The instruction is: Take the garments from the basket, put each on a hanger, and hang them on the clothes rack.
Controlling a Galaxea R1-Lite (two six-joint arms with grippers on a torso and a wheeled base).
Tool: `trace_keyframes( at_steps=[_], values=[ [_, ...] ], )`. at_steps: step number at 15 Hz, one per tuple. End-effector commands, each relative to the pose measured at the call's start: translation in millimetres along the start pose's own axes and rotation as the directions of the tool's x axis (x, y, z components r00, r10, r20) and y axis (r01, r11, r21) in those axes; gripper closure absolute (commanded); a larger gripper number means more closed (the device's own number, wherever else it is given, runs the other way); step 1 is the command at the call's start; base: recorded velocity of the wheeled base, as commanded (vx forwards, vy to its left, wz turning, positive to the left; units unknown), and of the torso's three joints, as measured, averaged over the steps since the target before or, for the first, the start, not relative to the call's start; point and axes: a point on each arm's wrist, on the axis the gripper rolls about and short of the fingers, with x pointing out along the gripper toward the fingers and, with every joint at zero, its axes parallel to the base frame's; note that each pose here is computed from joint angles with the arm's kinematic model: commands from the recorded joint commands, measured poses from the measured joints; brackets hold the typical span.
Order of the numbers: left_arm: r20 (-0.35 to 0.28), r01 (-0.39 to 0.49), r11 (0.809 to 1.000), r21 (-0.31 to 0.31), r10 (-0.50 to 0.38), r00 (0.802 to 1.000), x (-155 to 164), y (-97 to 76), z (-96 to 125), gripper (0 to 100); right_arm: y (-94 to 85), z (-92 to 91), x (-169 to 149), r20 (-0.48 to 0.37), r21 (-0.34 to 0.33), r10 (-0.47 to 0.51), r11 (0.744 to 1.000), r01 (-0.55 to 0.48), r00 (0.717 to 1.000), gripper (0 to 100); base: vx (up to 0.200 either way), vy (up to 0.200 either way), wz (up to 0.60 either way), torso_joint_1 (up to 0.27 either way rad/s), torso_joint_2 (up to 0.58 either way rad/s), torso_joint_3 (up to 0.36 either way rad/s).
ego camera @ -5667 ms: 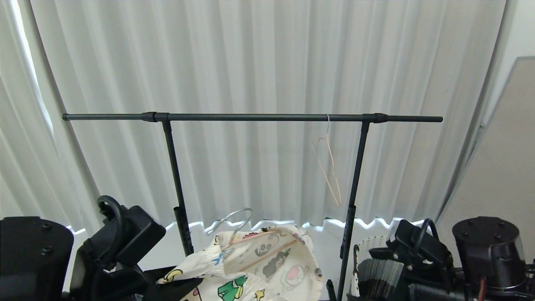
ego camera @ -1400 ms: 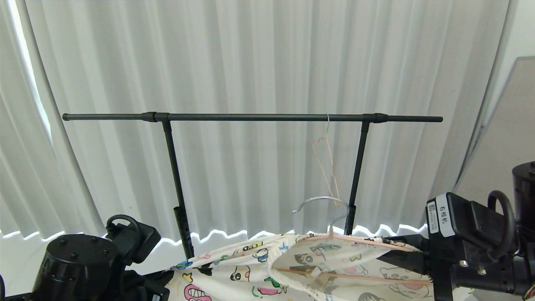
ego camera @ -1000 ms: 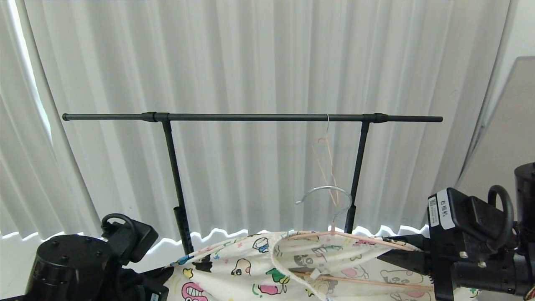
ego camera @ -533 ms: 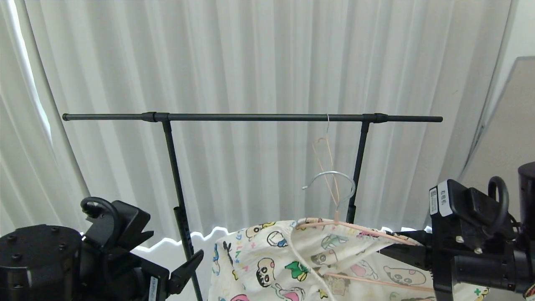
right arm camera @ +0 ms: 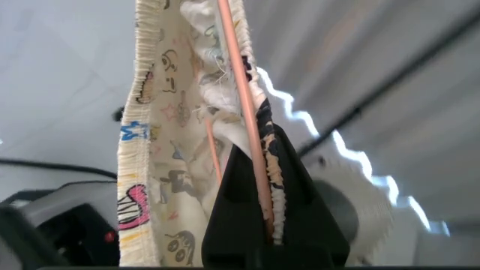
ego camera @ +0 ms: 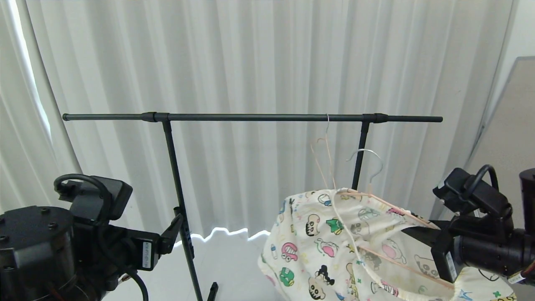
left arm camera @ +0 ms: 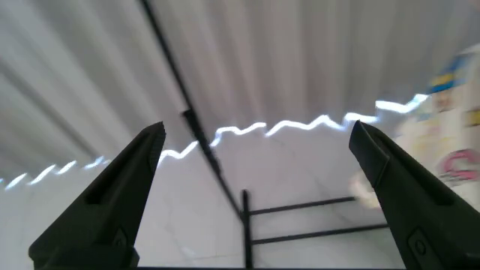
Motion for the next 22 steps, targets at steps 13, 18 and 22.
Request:
trace_keyframes(
  at_steps=[13, 18, 22],
  values=[
    [-0.018, -0.037, 0.999, 0.019, 0.037, 0.999, 15.9, -9.0, 8.9, 0, -5.0, 9.5, 28.4, -0.113, 0.154, -0.147, 0.974, 0.163, 0.983, 100, 0.0, 0.092, 0.0, 0.001, 0.0, 0.0],
    [-0.016, -0.029, 0.999, 0.028, 0.029, 0.999, 14.9, -10.5, 8.7, 0, -1.1, 57.6, 60.8, -0.022, 0.263, -0.132, 0.956, 0.133, 0.991, 100, 0.0, 0.04, 0.0, 0.0, 0.0, 0.0],
    [-0.003, -0.03, 0.996, 0.089, 0.03, 1.0, 15.5, -10.6, 13.1, 0, -6.2, 93.1, 94.4, 0.029, 0.306, -0.222, 0.93, 0.203, 0.975, 100, 0.0, 0.0, 0.0, 0.0, 0.0, 0.0]
  ],
)
